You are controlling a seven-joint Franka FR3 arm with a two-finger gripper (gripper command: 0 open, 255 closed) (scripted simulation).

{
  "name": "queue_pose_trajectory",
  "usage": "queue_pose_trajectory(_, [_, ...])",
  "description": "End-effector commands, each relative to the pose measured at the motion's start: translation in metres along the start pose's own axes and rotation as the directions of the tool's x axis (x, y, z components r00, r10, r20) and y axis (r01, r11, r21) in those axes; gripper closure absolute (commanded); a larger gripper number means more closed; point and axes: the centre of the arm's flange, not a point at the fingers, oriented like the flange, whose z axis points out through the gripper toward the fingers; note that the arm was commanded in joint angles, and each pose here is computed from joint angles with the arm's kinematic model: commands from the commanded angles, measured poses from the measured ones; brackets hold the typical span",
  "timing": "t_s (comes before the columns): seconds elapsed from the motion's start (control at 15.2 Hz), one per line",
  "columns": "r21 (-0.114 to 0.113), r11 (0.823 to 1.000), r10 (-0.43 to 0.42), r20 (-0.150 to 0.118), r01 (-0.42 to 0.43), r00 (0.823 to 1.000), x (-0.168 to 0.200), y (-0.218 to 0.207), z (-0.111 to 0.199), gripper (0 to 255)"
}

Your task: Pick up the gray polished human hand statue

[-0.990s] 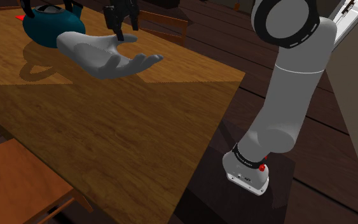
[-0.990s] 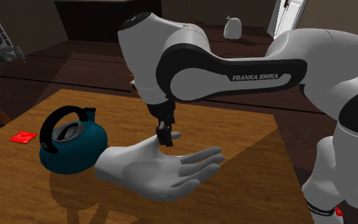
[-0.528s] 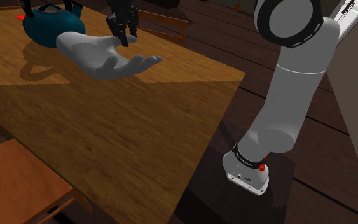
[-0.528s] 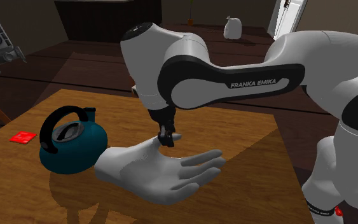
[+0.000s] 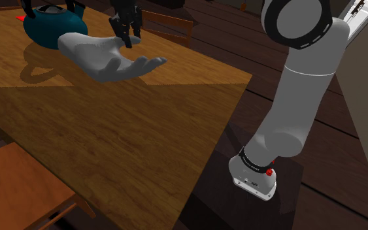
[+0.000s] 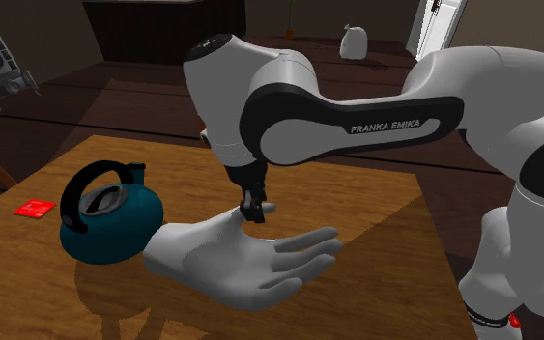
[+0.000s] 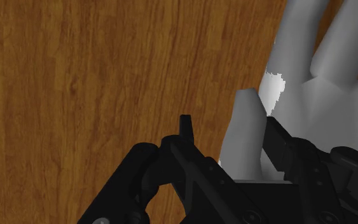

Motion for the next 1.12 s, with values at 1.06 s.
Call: queue_pose_trajectory(1.06, [0.001,1.0,-0.003,0.002,0.003,1.0,-0.012,0.008,-0.077,255])
